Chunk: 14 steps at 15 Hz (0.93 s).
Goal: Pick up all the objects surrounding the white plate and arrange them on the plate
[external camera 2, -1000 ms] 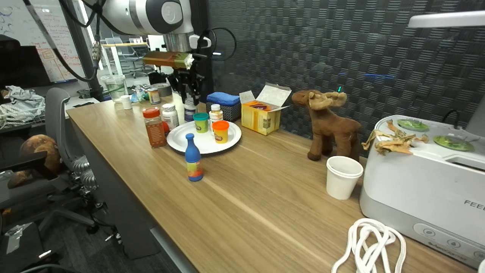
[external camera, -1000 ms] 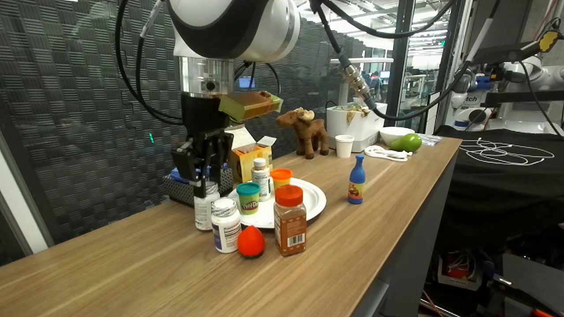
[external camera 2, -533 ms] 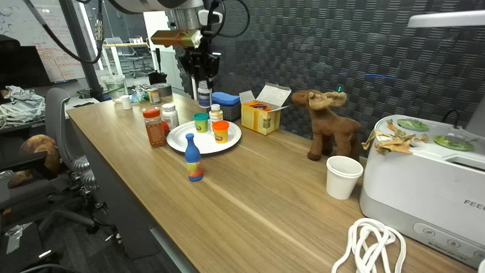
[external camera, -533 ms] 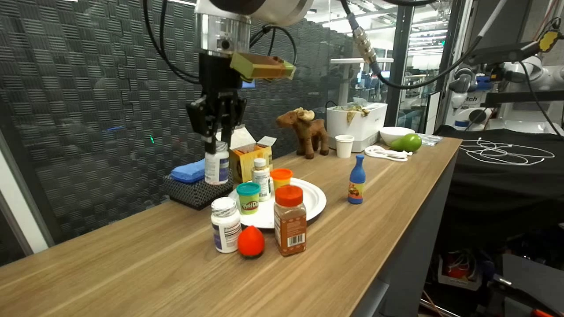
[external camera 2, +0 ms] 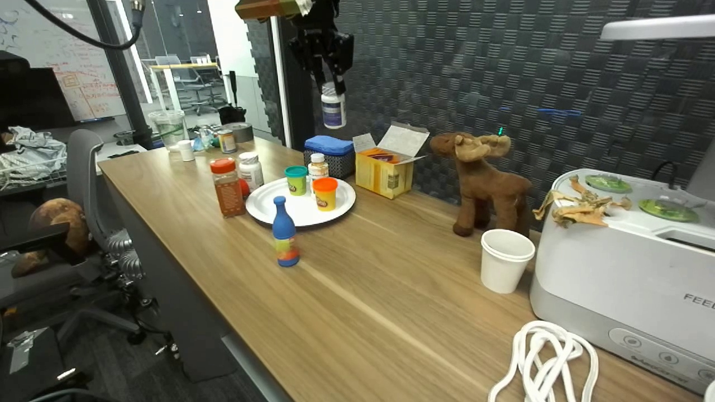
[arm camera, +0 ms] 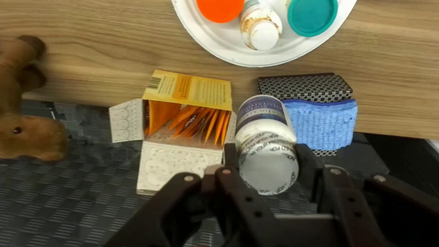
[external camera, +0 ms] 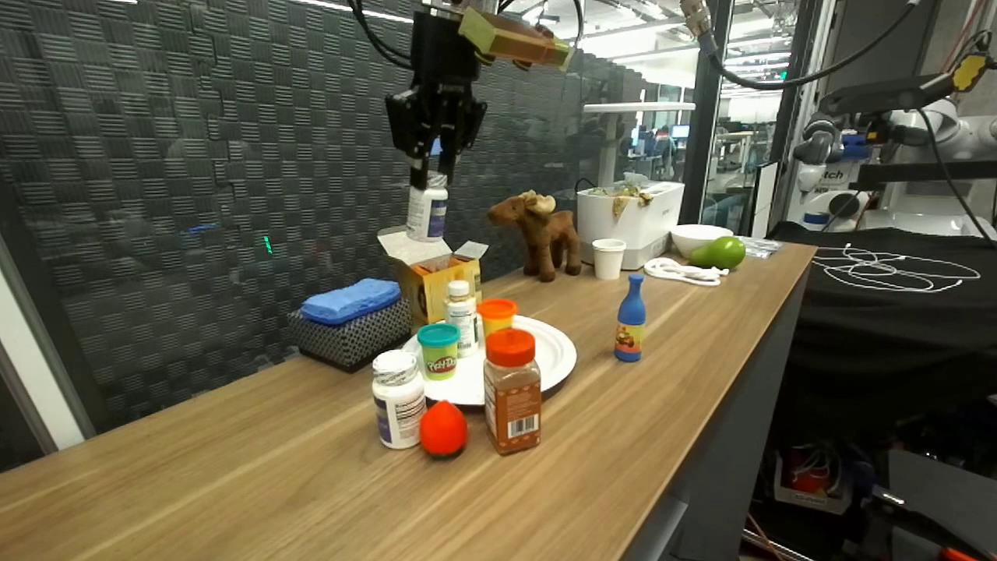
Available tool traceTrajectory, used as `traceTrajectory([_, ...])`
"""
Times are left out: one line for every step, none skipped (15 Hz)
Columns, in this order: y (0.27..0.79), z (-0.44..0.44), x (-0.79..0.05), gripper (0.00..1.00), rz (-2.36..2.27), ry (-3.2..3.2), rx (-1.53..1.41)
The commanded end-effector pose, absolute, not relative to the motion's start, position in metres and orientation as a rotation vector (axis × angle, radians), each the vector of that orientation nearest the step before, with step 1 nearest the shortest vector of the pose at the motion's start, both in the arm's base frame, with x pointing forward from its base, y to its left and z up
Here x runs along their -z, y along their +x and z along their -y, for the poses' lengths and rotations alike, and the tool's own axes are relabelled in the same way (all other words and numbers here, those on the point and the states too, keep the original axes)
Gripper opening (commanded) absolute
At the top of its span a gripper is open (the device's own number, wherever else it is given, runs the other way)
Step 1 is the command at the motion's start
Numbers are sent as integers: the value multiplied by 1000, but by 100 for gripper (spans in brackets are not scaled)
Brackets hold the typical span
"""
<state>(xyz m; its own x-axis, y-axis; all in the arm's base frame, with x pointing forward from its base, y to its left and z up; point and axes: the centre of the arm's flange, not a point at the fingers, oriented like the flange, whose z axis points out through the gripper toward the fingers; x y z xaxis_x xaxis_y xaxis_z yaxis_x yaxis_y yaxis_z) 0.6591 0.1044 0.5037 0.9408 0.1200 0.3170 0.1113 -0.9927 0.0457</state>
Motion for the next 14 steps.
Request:
traceTrajectory([630, -92, -517, 20, -54, 2991, -524])
traceTrajectory([624, -88, -513, 20, -27, 2959, -520])
traceTrajectory([619, -86, -509, 20, -2, 2935, -511])
traceTrajectory([614, -83, -504, 20, 24, 2915, -496])
traceTrajectory([608, -80, -499, 20, 48, 2897, -479])
traceTrajectory([603, -79, -493, 20, 61, 2891, -454])
traceTrajectory([597, -80, -485, 20, 69, 2893, -420])
traceTrajectory([591, -80, -478, 20, 76, 2898, -384])
traceTrajectory([587, -80, -472, 20, 87, 2902, -353])
traceTrajectory([582, -80, -466, 20, 96, 2907, -328])
traceTrajectory([578, -80, -462, 20, 104, 2912, -308])
traceTrajectory([575, -80, -456, 20, 118, 2910, -291])
traceTrajectory([571, -81, -453, 20, 129, 2911, -278])
traceTrajectory([568, -79, -451, 20, 137, 2912, -266])
